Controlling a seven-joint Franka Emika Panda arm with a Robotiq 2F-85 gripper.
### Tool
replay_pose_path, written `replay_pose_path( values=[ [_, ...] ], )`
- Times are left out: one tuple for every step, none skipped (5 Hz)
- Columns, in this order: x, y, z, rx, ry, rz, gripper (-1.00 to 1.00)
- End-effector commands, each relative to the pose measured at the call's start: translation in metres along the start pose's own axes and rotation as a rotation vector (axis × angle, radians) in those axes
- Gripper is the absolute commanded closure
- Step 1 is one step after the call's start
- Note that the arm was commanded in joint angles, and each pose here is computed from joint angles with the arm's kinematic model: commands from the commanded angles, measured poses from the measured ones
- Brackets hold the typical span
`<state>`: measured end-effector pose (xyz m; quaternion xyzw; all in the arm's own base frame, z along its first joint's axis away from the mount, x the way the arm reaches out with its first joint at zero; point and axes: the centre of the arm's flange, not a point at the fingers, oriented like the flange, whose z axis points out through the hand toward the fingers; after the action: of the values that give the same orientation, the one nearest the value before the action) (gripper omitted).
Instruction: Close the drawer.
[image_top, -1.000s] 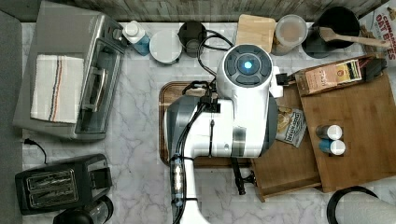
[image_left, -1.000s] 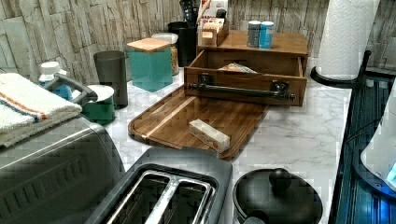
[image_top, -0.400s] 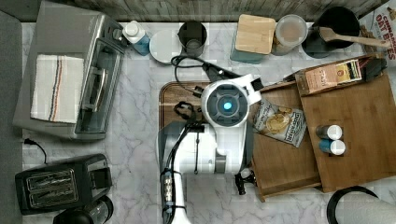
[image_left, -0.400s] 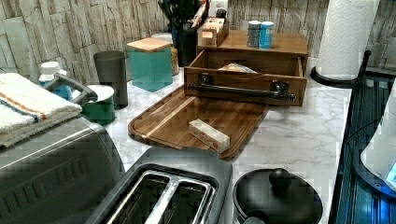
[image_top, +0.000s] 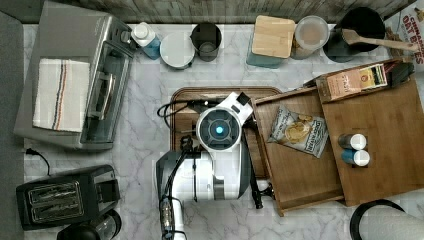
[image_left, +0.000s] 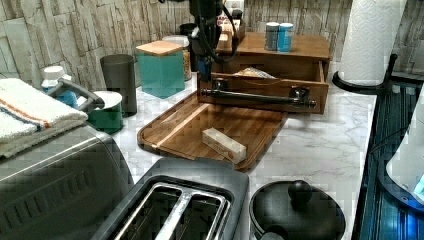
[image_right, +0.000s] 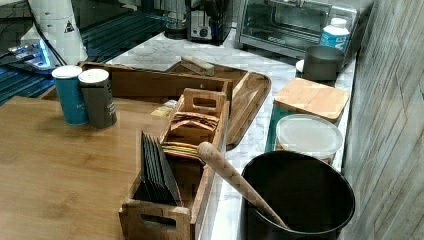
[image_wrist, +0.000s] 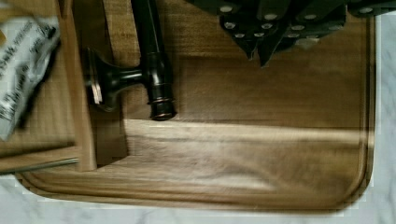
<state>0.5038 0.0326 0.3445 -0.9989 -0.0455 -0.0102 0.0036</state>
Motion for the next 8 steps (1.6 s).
replay_pose_path(
  values=[
    [-0.046,0.005,0.053,-0.052,-0.049,-0.209,1.0],
    [-0.056,0.005,0.068,-0.043,-0.074,-0.186,1.0],
    [-0.071,0.002,0.076,-0.096,-0.099,-0.149,1.0],
    [-0.076,0.022,0.075,-0.085,-0.098,-0.183,1.0],
    [-0.075,0.047,0.069,-0.099,-0.074,-0.229,1.0],
    [-0.07,0.078,0.063,-0.071,-0.047,-0.258,1.0],
    [-0.062,0.111,0.059,-0.048,-0.032,-0.254,1.0],
    [-0.055,0.15,0.052,-0.043,0.013,-0.258,1.0]
  ],
)
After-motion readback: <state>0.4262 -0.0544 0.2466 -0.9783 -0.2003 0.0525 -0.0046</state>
